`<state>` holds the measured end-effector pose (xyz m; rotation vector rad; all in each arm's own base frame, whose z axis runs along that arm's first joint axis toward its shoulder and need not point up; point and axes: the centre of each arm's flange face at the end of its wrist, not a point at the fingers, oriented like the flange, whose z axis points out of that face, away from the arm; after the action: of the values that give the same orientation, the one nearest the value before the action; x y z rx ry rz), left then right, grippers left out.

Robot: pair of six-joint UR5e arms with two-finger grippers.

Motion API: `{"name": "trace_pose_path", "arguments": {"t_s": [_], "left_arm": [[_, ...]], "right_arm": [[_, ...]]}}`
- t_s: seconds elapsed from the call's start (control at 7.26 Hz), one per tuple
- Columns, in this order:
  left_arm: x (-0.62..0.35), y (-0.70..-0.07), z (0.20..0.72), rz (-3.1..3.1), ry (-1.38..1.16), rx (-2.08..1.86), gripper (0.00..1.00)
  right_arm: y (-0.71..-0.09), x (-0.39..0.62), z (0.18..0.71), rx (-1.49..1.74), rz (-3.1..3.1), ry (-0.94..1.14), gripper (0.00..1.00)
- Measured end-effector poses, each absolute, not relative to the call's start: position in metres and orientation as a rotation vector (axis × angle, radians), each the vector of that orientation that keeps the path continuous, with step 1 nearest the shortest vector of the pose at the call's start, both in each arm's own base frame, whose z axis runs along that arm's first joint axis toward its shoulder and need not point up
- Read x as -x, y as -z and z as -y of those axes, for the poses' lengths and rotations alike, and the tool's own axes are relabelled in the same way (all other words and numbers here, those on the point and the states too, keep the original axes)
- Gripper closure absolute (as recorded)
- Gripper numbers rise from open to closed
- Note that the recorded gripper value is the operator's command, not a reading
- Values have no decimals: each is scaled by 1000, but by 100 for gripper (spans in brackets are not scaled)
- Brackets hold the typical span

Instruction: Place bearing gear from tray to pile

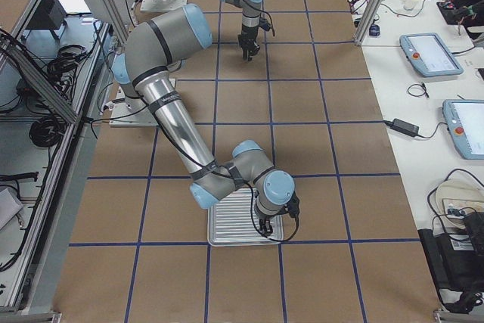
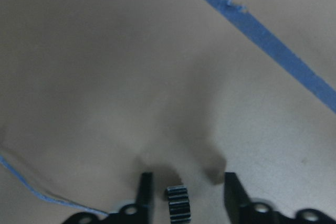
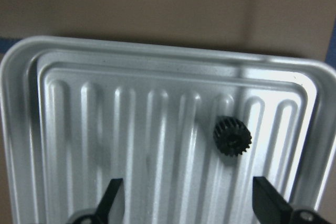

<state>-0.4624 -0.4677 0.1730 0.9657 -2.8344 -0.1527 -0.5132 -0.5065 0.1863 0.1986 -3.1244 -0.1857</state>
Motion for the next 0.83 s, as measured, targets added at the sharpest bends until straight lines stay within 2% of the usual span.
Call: {"name": "trace_pose_path", "arguments": {"t_s": [0.28, 0.55, 0.83], "left_arm": [[461, -179, 469, 2816, 163, -952, 100], [434, -209, 490, 2794, 136, -947, 100], [336, -249, 535, 2861, 138, -919, 100]], "right_arm": [[-189, 518, 509, -234, 3096, 174, 19], [-190, 524, 513, -265, 3062, 143, 34], [-187, 525, 515, -282, 3062, 136, 53]]}}
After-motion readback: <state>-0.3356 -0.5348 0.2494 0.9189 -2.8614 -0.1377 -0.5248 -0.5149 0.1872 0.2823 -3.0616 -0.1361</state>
